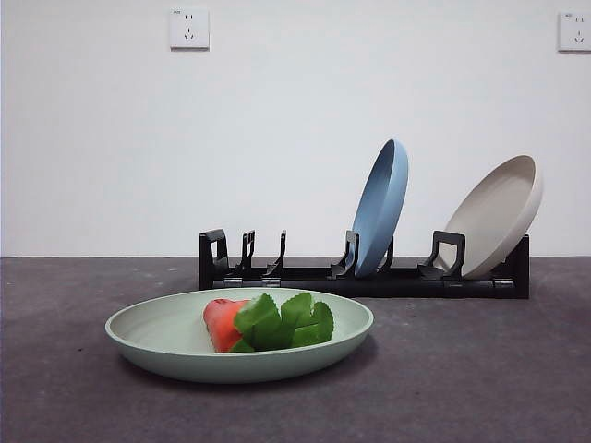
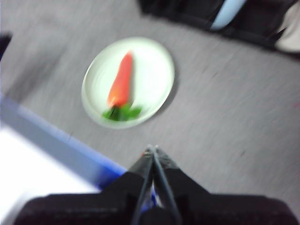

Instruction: Take the green plate from the plate rack,put the plate on the table,take the carrot from the table,put the carrot in the plate

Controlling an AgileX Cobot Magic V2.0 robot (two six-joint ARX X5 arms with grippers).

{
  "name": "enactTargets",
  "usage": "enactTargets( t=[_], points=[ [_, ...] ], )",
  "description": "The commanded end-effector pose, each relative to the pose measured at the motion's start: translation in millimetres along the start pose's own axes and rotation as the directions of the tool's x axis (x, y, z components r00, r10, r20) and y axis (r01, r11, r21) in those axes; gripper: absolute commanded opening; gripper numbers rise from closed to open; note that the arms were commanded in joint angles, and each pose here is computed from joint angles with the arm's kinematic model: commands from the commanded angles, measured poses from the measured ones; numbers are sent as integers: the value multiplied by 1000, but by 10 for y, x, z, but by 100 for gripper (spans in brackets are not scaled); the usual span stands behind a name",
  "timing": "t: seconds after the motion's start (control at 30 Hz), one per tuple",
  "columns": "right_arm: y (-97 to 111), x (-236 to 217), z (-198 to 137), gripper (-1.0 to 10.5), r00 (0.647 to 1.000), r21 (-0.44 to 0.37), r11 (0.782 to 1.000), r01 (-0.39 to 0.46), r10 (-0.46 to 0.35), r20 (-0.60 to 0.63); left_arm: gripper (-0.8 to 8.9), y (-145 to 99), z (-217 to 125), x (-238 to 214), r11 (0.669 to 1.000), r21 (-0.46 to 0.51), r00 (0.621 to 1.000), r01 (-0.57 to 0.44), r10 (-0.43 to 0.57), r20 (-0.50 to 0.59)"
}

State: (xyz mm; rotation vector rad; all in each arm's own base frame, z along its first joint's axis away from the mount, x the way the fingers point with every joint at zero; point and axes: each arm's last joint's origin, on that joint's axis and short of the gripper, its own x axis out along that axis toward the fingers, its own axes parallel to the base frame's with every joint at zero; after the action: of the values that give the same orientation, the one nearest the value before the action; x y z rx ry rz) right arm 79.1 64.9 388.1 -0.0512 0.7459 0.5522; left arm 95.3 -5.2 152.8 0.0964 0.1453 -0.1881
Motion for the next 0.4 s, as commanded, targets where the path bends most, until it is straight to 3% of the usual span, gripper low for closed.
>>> enactTargets(
  t=[0.03, 0.13, 0.4],
  points=[
    [-113, -45, 25, 1, 987, 26, 998, 53, -56, 152, -3, -2, -43, 12, 1000, -9, 1000, 5, -5, -9],
    [-235, -60, -34, 1, 951, 59, 995, 79, -93, 296, -3, -2, -43, 12, 1000, -9, 1000, 5, -5, -9],
    [-564, 324, -571, 1, 842, 10, 986, 165, -147, 519, -3, -2, -43, 12, 1000, -9, 1000, 5, -5, -9]
  ],
)
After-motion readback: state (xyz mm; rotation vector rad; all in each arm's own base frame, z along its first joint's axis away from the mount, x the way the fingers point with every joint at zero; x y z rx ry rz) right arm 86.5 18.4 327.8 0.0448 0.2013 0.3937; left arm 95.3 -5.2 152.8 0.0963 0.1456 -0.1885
